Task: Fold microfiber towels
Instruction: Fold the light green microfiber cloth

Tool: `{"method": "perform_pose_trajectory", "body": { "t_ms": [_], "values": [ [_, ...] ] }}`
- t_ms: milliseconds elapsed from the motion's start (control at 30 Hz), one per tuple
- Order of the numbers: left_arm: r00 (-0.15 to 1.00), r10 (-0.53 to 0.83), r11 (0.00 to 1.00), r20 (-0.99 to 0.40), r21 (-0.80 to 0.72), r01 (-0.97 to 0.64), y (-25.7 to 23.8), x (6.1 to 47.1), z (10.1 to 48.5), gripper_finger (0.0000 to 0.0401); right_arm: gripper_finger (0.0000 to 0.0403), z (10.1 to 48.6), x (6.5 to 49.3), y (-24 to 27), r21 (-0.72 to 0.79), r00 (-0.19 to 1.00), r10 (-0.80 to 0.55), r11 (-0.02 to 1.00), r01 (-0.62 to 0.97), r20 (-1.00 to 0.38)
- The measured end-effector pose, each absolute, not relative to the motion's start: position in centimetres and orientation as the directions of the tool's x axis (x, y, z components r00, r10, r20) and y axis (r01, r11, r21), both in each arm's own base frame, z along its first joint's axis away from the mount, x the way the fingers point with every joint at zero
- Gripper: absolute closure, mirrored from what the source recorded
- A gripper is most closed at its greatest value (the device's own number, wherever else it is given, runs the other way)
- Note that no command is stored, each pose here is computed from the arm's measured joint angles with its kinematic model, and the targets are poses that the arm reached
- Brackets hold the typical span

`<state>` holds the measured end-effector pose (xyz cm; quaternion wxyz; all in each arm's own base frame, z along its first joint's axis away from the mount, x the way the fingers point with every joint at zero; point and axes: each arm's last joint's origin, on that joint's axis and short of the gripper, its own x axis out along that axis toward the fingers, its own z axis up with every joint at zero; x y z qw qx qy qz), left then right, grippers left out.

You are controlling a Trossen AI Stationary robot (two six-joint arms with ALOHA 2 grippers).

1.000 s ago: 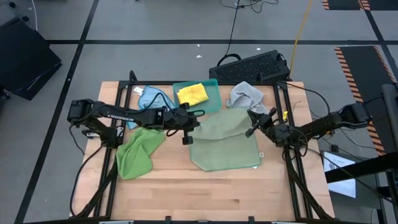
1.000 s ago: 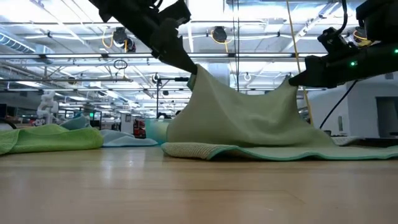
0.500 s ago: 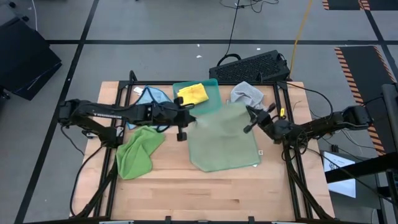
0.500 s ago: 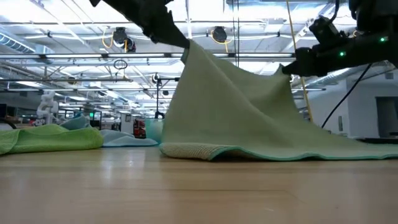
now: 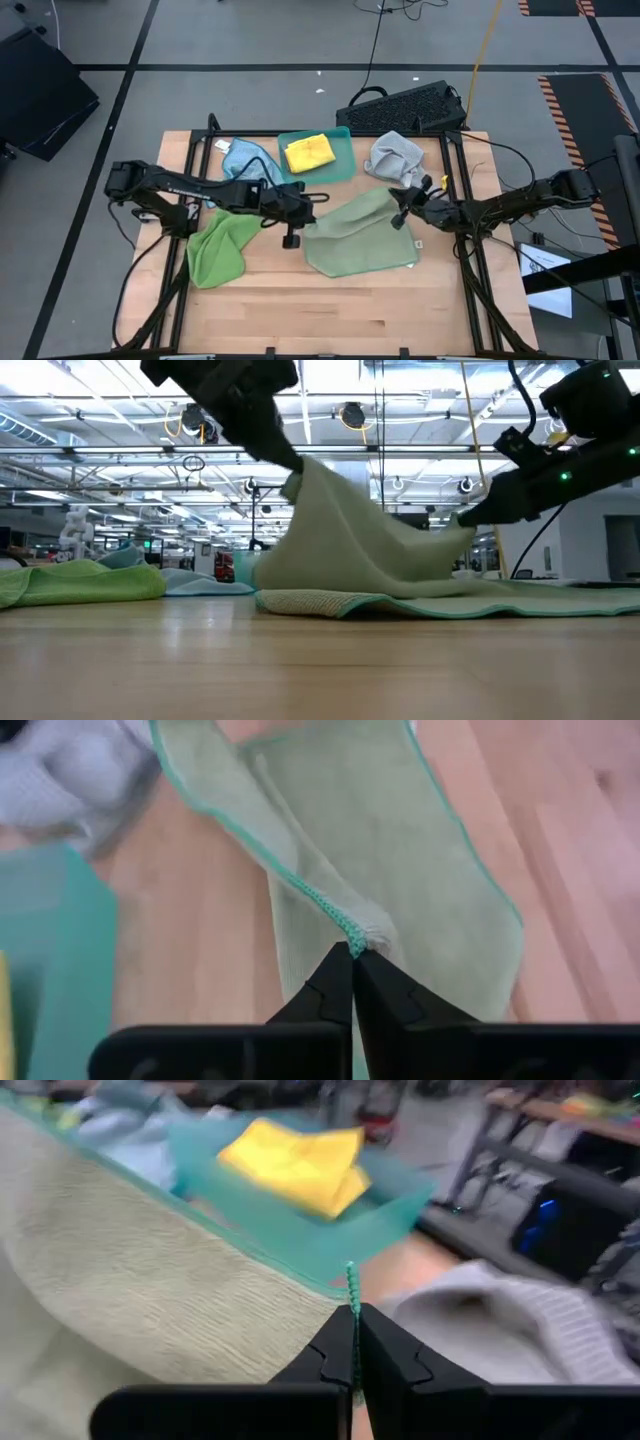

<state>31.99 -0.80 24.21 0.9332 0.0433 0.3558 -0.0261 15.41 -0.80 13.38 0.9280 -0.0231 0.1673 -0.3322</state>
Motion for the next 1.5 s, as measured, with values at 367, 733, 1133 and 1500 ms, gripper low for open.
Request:
{"method": "perform_pose_trajectory", "body": {
  "t_ms": [367,733,1133,1500],
  "values": [
    [0.692,-0.033,0.994,-0.722,0.045,0.095,-1.7,33.1,21.6,0.0391,0.0399,12.3,15.2,-0.3,-0.032,0.783,-0.446,0.876,0.481,-0.435],
    [0.667,-0.034,0.997,-0.744,0.024,0.078,-1.8,33.3,20.8,0.0388,0.0399,11.5,14.9,-0.1,0.055,0.768,-0.368,0.885,0.462,-0.525],
    [0.678,-0.043,0.998,-0.734,0.000,0.063,-2.1,33.4,20.9,0.0383,0.0399,11.4,14.9,0.2,0.114,0.789,-0.254,0.919,0.377,-0.559],
    [0.675,-0.060,0.996,-0.735,0.003,0.092,-2.8,33.4,20.7,0.0387,0.0399,11.4,14.9,0.4,0.161,0.803,-0.164,0.938,0.307,-0.573]
  ]
}}
